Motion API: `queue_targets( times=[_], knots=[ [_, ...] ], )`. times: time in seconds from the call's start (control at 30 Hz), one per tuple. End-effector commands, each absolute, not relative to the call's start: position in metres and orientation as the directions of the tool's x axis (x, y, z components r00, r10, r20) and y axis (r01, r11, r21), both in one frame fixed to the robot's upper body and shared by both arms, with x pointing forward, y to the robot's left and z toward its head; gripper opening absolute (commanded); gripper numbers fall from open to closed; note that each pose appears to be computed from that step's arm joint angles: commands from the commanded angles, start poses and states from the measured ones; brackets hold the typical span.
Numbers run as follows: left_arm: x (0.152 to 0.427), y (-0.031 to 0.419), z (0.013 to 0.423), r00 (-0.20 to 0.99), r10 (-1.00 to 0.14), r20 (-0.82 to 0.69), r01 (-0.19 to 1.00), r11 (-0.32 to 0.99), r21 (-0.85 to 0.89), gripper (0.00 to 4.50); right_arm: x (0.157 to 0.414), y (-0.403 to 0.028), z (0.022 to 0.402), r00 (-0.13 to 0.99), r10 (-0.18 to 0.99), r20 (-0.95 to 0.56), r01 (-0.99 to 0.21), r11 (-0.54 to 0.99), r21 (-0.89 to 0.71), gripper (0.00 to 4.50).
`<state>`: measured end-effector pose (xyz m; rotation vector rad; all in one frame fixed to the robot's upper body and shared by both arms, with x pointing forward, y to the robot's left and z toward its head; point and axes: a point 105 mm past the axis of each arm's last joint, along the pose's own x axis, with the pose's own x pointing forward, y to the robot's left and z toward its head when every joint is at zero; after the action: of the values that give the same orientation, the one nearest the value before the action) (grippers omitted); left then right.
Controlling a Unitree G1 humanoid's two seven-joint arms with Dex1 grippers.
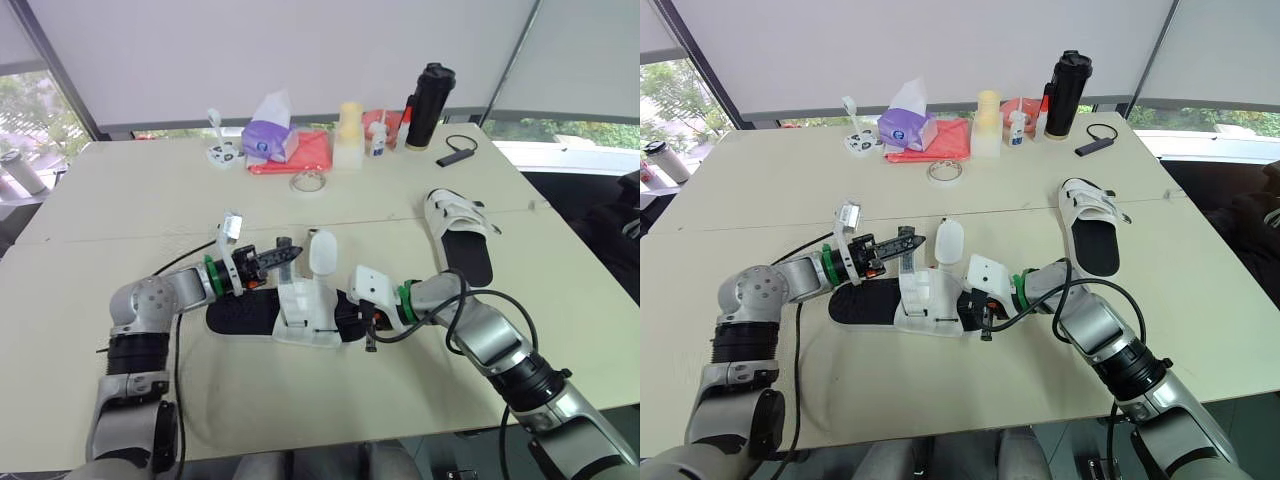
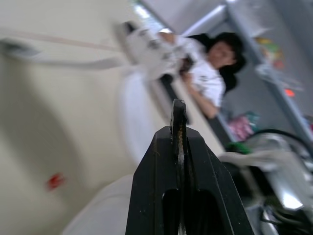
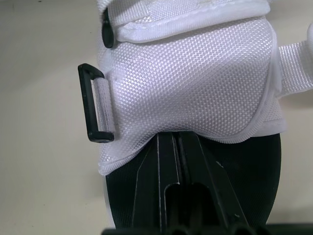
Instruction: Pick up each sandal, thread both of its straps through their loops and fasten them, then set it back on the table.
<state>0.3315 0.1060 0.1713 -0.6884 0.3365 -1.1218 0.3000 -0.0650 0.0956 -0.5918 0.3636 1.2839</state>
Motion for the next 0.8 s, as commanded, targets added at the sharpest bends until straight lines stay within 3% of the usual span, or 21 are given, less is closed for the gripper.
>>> queue_targets(
  times=[0.03, 0.17, 0.47, 0.8],
  knots=[
    [0.314, 0.106, 0.2, 0.315, -0.93, 0.189, 0.778, 0.139, -0.613, 0.05, 0.304, -0.078, 0.077, 0.288, 0.724, -0.627, -0.958, 0.213, -0.193, 0.0],
    [0.295, 0.098, 0.21, 0.206, -0.95, 0.233, 0.808, 0.031, -0.588, 0.05, 0.304, -0.078, 0.077, 0.289, 0.723, -0.628, -0.957, 0.213, -0.194, 0.0],
    [0.32, 0.094, 0.192, 0.31, -0.924, 0.223, 0.803, 0.13, -0.582, 0.05, 0.305, -0.078, 0.077, 0.288, 0.722, -0.63, -0.958, 0.21, -0.197, 0.0],
    [0.333, 0.091, 0.178, 0.327, -0.92, 0.216, 0.8, 0.148, -0.582, 0.05, 0.304, -0.079, 0.077, 0.29, 0.719, -0.632, -0.957, 0.211, -0.199, 0.0]
  ],
)
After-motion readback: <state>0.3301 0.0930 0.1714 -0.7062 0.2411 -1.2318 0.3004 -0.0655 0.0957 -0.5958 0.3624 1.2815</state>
